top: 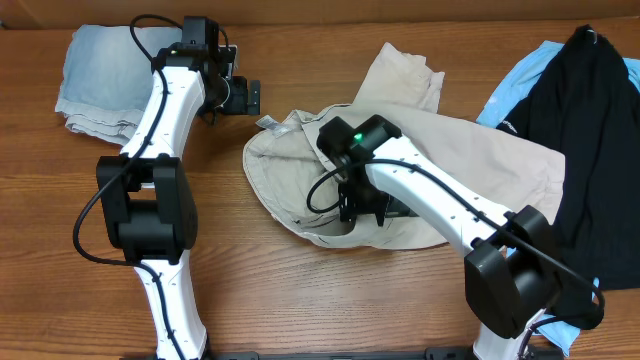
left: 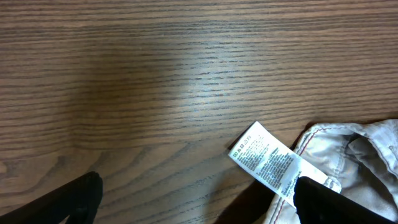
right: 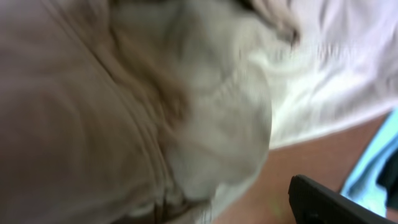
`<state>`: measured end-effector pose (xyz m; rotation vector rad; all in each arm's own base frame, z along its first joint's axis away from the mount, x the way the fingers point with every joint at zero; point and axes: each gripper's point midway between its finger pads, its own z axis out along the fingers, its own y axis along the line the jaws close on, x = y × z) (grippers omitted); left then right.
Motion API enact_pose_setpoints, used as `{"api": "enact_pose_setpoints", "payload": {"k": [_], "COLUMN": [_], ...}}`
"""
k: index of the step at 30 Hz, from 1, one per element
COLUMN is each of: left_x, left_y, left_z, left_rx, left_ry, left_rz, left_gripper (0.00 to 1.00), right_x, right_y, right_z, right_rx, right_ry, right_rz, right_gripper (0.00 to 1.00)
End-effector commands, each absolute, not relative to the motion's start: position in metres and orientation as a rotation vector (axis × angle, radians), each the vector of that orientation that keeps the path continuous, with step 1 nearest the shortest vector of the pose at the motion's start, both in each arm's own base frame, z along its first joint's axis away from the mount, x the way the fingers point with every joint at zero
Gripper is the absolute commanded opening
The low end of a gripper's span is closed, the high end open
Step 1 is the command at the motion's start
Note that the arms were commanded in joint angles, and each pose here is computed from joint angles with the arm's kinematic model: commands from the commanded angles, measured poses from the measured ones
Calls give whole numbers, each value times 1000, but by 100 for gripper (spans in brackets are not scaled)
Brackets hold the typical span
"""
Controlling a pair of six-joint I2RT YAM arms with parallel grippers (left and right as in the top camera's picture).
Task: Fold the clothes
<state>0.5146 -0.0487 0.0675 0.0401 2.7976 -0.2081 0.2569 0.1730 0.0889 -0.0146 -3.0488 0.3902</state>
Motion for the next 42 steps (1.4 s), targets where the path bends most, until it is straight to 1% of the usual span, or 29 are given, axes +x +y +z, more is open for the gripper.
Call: {"api": "enact_pose_setpoints", "payload": {"k": [1, 8, 12, 16, 19, 21, 23, 27, 32, 34, 37, 40, 42], "left_x": [512, 508, 508, 508, 508, 509, 510, 512, 511, 511, 512, 514, 515], "left_y": [-50, -50, -49, -50, -50, -50, -50, -51, -50, -50, -50, -50, -50], "left_z": [58, 57, 57, 57, 57, 56, 56, 53, 51, 51, 51, 51, 51], "left_rx": [71, 107, 133, 133, 133, 133, 133, 134, 133, 133, 132, 133, 133], "left_ry": [2815, 2829, 2829, 2829, 2829, 2827, 2823, 2821, 2828, 2826, 2822, 2816, 2813], "left_rz": [-222, -218, -213, -214, -214, -214, -214, -218, -218, -219, -219, -218, -215], "left_gripper": [100, 100, 100, 100, 100, 100, 100, 100, 100, 100, 100, 100, 100], "right_x": [232, 172, 139, 117, 110, 114, 128, 159, 188, 196, 208, 216, 221], "right_y": [199, 226, 225, 213, 209, 212, 221, 235, 239, 238, 234, 234, 232], "right_z": [97, 89, 77, 66, 64, 67, 70, 87, 135, 146, 146, 131, 118], "right_rx": [-6, -18, -44, -94, -122, -120, -127, -85, -15, 16, 128, 247, 267], "right_ry": [-3034, -2974, -2934, -2897, -2897, -2934, -3013, -3130, -3243, -3273, -3291, -3291, -3286], "right_rz": [308, 374, 467, 566, 579, 540, 454, 208, -49, -110, -120, -102, -69], "right_gripper": [97, 98, 98, 98, 98, 98, 98, 98, 100, 100, 100, 100, 100]}}
